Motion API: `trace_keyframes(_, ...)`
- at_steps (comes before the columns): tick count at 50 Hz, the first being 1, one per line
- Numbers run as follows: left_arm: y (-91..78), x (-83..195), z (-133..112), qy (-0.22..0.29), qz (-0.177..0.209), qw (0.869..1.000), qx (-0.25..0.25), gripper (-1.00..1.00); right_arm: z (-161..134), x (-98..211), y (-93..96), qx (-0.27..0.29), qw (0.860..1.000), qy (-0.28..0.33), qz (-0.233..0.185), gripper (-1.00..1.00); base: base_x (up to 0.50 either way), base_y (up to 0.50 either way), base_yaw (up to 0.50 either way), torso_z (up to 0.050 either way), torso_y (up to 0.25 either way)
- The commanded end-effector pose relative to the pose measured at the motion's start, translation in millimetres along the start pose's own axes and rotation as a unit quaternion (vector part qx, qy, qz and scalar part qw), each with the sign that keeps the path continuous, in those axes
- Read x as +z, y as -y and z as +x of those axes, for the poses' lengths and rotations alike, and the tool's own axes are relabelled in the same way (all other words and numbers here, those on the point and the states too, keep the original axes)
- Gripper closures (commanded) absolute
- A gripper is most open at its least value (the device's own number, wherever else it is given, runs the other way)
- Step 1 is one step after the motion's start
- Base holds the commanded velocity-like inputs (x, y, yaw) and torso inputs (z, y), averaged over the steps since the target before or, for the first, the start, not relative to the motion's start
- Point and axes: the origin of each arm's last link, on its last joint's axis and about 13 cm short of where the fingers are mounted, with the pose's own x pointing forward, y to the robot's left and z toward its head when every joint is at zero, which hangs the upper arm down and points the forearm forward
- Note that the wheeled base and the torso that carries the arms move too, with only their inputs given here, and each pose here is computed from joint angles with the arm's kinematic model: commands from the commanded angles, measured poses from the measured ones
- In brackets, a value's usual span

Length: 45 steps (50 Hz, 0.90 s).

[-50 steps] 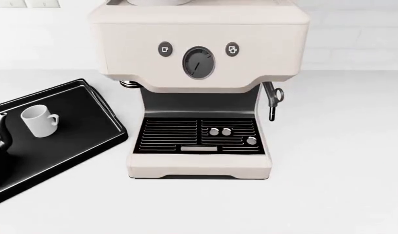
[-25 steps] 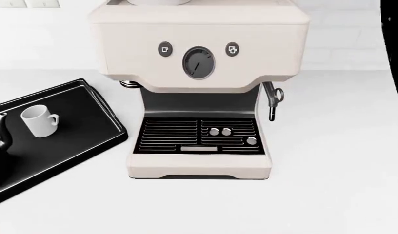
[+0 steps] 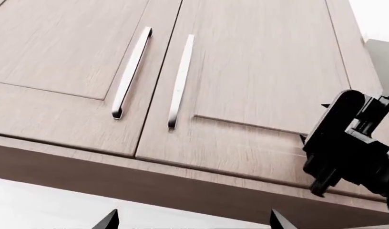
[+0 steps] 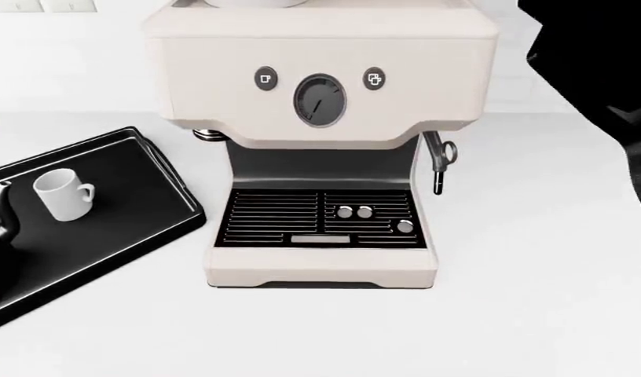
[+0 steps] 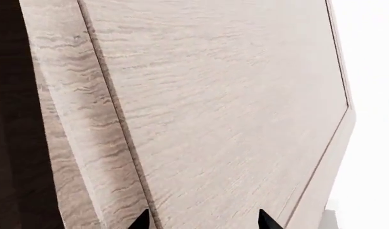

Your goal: Pick the kettle from the counter and place it on the tray. Then pick the mug from the cabinet and place it on the tray. Then close the cabinet doors.

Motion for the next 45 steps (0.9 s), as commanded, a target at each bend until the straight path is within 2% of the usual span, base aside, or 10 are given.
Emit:
trace_keyframes(1,-1.2,-2,0,-0.001,-0.001,1.000,0.002,-1.00,-3,-58,-45.5,0.136,0.982,-0.135,-0.008,-1.00,0.00,0.00,0.00,0.000,0.000)
trace_keyframes(4,-1.4,-2,-1,-0.001,-0.001,1.000,0.003,-1.00,1,-54,-36.9,0.119,0.983,-0.134,0.035,-1.00,0.01,0.00,0.00,0.000,0.000)
trace_keyframes(7,-2.0,-3,-1,0.000,-0.001,1.000,0.004,-1.00,8,-44,-18.2,0.098,0.981,-0.120,0.118,-1.00,0.01,0.00,0.01,0.004,0.000)
trace_keyframes(10,-2.5,-4,-1,-0.001,-0.002,1.000,0.005,-1.00,15,-35,6.9,0.078,0.971,-0.102,0.204,-1.00,0.02,0.01,0.01,0.007,0.000)
trace_keyframes(15,-2.5,-4,-1,-0.002,-0.002,1.000,0.004,-1.00,10,-26,48.0,0.056,0.953,-0.082,0.285,-1.00,0.02,0.01,0.01,0.007,0.000)
trace_keyframes(23,-1.3,-2,0,0.000,0.000,1.000,0.003,-1.00,-22,-22,92.1,0.029,0.949,-0.033,0.313,-1.00,0.00,0.00,0.00,0.000,0.000)
trace_keyframes(26,-1.3,-2,-1,-0.001,0.000,1.000,0.001,-1.00,-37,-21,102.7,0.011,0.960,-0.005,0.281,-1.00,0.00,0.00,0.00,0.000,0.000)
trace_keyframes(31,-0.7,-1,1,0.001,0.004,1.000,0.000,-1.00,-68,-19,120.2,-0.009,0.959,0.023,0.281,-1.00,0.00,0.00,0.00,0.000,0.000)
trace_keyframes(37,0.7,2,1,0.001,0.007,1.000,-0.003,-1.00,-98,-20,126.7,-0.018,0.952,0.036,0.302,-1.00,0.00,0.00,0.00,0.000,0.000)
trace_keyframes(45,1.7,4,3,0.002,0.009,1.000,-0.007,-1.00,-129,-28,120.2,-0.015,0.941,0.029,0.336,-1.00,0.00,0.00,0.00,0.000,0.000)
